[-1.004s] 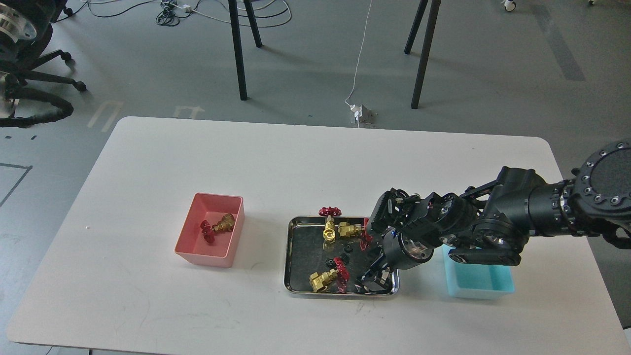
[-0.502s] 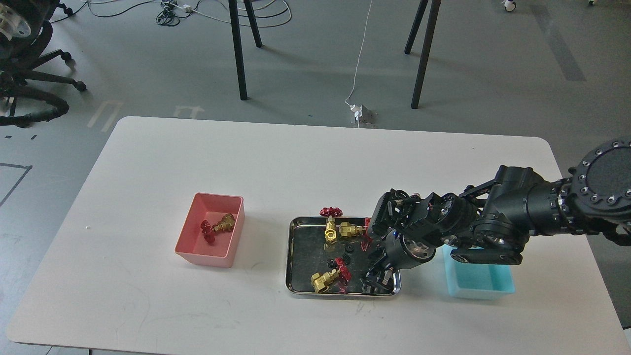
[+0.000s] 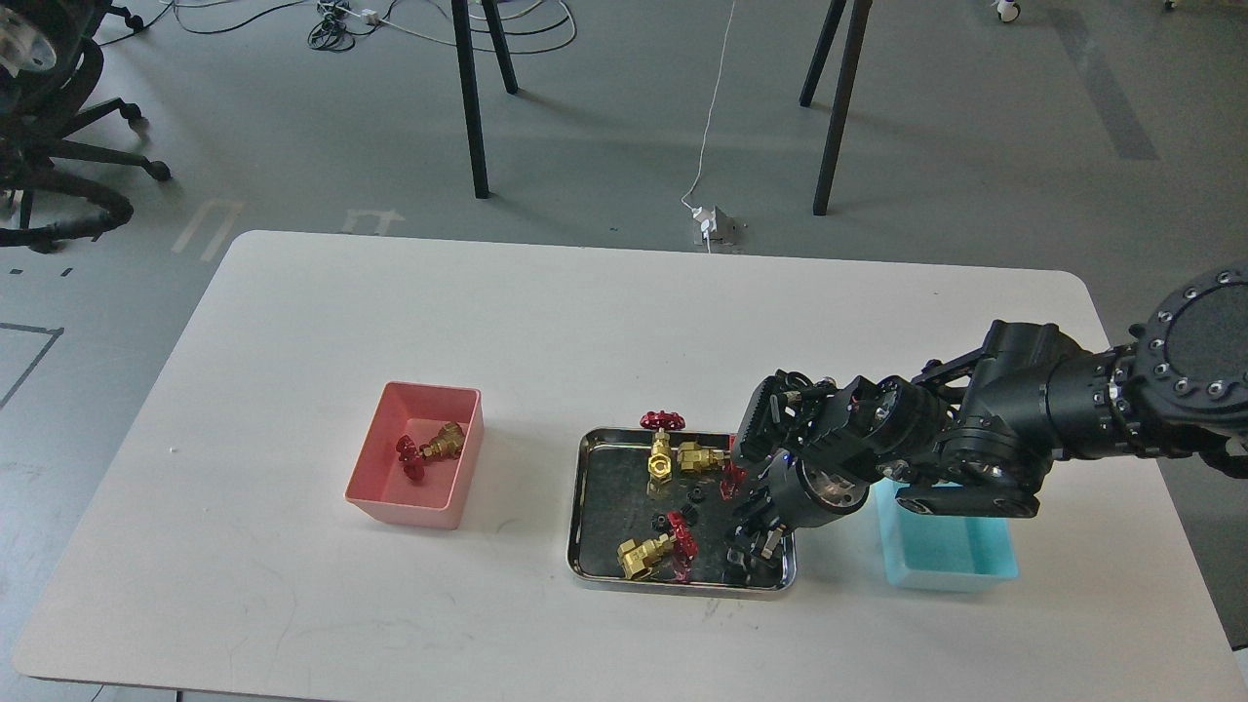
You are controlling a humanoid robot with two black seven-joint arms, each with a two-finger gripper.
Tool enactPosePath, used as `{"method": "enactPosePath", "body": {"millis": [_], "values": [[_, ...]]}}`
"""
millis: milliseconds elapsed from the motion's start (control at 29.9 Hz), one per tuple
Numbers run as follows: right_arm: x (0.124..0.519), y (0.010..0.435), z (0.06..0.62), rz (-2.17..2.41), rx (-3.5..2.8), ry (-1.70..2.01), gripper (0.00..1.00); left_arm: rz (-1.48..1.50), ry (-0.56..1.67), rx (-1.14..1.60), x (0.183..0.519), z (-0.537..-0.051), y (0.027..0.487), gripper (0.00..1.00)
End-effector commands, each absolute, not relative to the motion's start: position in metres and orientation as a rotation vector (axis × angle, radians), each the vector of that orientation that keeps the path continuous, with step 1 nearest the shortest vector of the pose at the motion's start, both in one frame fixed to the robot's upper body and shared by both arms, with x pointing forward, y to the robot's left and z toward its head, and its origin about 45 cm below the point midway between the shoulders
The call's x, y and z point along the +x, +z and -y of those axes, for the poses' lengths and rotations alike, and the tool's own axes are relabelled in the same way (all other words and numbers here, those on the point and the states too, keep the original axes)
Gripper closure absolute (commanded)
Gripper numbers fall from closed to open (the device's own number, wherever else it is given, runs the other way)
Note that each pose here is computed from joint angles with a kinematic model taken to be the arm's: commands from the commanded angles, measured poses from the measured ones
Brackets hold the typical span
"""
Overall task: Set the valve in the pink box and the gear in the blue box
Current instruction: 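Carry the gear over the light-blue box and release it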
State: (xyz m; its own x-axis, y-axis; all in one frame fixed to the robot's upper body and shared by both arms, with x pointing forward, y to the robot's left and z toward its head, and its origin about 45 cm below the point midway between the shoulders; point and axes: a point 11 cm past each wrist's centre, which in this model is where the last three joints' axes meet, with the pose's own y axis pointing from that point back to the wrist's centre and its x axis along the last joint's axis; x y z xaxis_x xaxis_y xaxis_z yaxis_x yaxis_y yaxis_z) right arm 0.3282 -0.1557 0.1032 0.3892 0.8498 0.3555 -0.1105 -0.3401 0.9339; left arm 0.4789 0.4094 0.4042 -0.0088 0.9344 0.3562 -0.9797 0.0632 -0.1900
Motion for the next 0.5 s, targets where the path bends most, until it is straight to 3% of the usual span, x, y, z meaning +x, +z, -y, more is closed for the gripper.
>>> {"method": "enactPosePath", "body": {"millis": [0,201,468], "values": [[0.330,0.117,0.150,-0.662,1.623,1.164,0.93,0.440,1.517,0.129,0.479,-0.409,0.404,0.04],[0.323,0.160,0.183,-0.615,1.684,1.101,0.93,0.440,1.517,0.129,0.479,-0.409,0.404,0.04],[0.302,0.200,0.297,-0.325,1.753,0.889,0.93,0.443,1.516,0.124,0.480,-0.408,0.405,0.04]]}}
